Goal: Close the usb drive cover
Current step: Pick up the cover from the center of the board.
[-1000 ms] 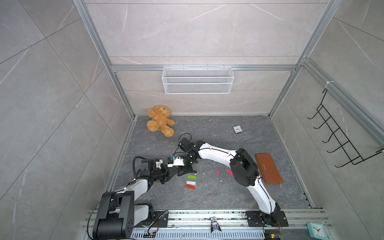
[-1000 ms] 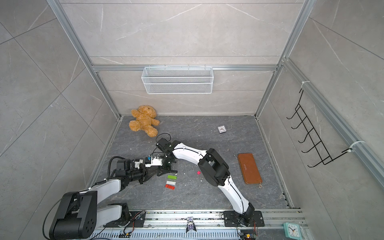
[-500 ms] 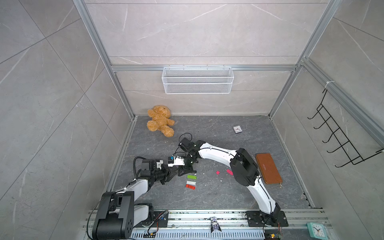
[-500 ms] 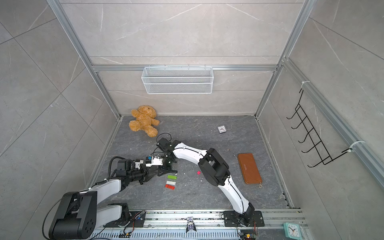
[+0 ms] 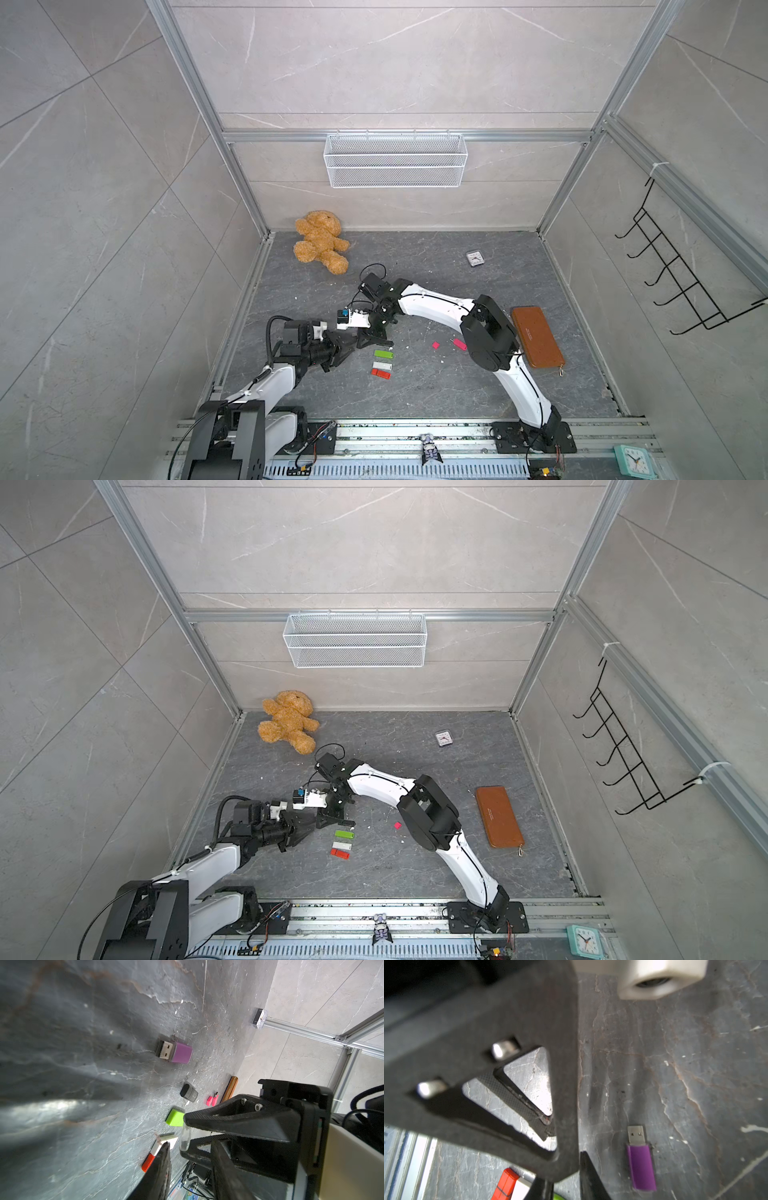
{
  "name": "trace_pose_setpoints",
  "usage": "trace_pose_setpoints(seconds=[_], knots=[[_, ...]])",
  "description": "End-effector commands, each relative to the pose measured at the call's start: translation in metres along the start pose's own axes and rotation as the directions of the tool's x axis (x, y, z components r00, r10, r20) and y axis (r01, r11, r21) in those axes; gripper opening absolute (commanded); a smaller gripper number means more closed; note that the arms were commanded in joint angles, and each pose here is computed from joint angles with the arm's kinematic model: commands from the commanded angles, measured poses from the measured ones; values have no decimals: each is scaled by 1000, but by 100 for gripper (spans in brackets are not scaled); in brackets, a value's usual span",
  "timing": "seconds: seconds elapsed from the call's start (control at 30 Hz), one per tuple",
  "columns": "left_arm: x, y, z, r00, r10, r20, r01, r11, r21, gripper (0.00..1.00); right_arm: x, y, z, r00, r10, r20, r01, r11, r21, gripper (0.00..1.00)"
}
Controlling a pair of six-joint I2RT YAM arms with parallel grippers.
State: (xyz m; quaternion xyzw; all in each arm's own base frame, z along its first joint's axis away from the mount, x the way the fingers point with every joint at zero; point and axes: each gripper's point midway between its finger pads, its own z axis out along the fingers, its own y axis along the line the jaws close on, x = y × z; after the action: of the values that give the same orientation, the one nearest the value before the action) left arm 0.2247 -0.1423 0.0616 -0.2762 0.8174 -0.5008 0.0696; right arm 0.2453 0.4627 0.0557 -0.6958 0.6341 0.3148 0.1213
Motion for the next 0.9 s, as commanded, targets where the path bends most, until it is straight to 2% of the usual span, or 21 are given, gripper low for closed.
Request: trace_pose_setpoints(seconds=[0.0,0.6,0.87], knots=[[12,4,1,998,-21,-58,20,1000,-4,36,-14,-2,-9,999,-13,47,12,1000,21,24],[0,3,13,997,-44,-58,44,999,-4,34,-29,-3,-12,992,-1,127,-3,1000,30,24],[-3,5,18,997,-55,-57,54,998,-8,25,-34,-6,-12,988,10,154,-15,999,37,24]])
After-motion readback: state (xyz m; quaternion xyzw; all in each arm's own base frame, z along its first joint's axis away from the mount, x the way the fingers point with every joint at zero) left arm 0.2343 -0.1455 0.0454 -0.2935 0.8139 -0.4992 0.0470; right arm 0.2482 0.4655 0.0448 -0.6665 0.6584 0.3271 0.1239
